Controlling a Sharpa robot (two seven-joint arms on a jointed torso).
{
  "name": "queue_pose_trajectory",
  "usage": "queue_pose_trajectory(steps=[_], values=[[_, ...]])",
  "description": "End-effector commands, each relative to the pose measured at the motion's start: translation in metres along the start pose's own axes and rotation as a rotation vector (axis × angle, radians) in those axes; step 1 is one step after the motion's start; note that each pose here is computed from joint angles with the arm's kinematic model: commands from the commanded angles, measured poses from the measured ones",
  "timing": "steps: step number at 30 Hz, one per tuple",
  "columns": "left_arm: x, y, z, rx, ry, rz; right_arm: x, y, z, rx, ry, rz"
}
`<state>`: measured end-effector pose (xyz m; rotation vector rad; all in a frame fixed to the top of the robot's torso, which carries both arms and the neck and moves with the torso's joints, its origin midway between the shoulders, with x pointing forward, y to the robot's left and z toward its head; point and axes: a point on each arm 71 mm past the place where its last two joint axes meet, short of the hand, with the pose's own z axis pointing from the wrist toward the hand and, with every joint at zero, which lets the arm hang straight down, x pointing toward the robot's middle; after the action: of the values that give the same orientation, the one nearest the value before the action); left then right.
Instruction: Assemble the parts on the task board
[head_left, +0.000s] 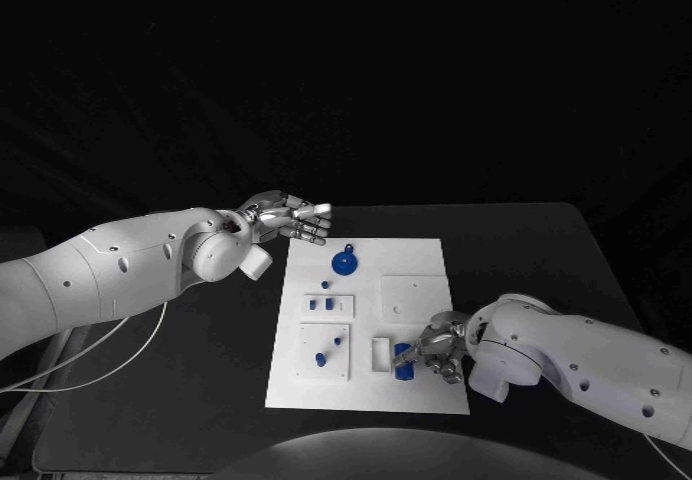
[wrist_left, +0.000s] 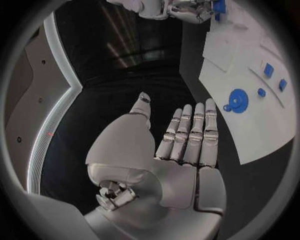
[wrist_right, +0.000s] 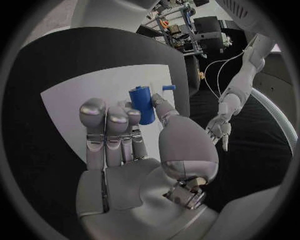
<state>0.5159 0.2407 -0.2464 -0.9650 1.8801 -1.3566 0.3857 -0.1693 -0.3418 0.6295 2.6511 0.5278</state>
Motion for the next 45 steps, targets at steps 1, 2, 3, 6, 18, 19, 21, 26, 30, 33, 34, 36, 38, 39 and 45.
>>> queue_pose_trajectory(steps=[1, 2, 3, 6, 18, 19, 21, 26, 30, 33, 34, 36, 38, 39, 45], values=[[0.0022, -0.0008, 0.0003, 0.009, 0.017, -0.004, 0.001, 0.004, 0.005, 0.004, -0.029, -0.079], [0.0022, -0.0007, 0.0003, 0.009, 0.017, -0.004, 0.002, 0.006, 0.007, 0.002, -0.033, -0.087], [0.0022, -0.0007, 0.0003, 0.009, 0.018, -0.004, 0.003, 0.007, 0.009, 0.001, -0.038, -0.095], [0.003, -0.0008, 0.0007, 0.01, 0.02, -0.004, 0.006, 0.012, 0.013, -0.005, -0.057, -0.127], [0.0058, -0.002, 0.0016, 0.02, 0.023, 0.018, 0.011, 0.021, 0.019, -0.024, -0.121, -0.188], [0.0057, -0.0021, 0.0016, 0.021, 0.022, 0.018, 0.011, 0.021, 0.019, -0.024, -0.122, -0.189], [0.0057, -0.0021, 0.0017, 0.022, 0.02, 0.02, 0.011, 0.022, 0.019, -0.025, -0.123, -0.193], [0.0058, -0.0022, 0.0016, 0.023, 0.02, 0.021, 0.011, 0.024, 0.017, -0.028, -0.125, -0.2], [0.0056, -0.0021, 0.0014, 0.022, 0.02, 0.021, 0.011, 0.024, 0.014, -0.03, -0.122, -0.197], [0.0053, -0.002, 0.0013, 0.021, 0.021, 0.021, 0.011, 0.024, 0.011, -0.03, -0.115, -0.186], [0.0052, -0.0019, 0.0012, 0.021, 0.021, 0.021, 0.01, 0.024, 0.01, -0.03, -0.114, -0.184], [0.0048, -0.0018, 0.001, 0.02, 0.021, 0.021, 0.01, 0.024, 0.007, -0.031, -0.11, -0.177], [0.0044, -0.0016, 0.0009, 0.018, 0.021, 0.021, 0.009, 0.025, 0.005, -0.033, -0.107, -0.171], [0.0042, -0.0015, 0.0008, 0.018, 0.021, 0.021, 0.008, 0.025, 0.003, -0.034, -0.105, -0.167], [0.0046, -0.0014, 0.0008, 0.016, 0.028, 0.02, 0.008, 0.029, -0.001, -0.044, -0.07, -0.125]])
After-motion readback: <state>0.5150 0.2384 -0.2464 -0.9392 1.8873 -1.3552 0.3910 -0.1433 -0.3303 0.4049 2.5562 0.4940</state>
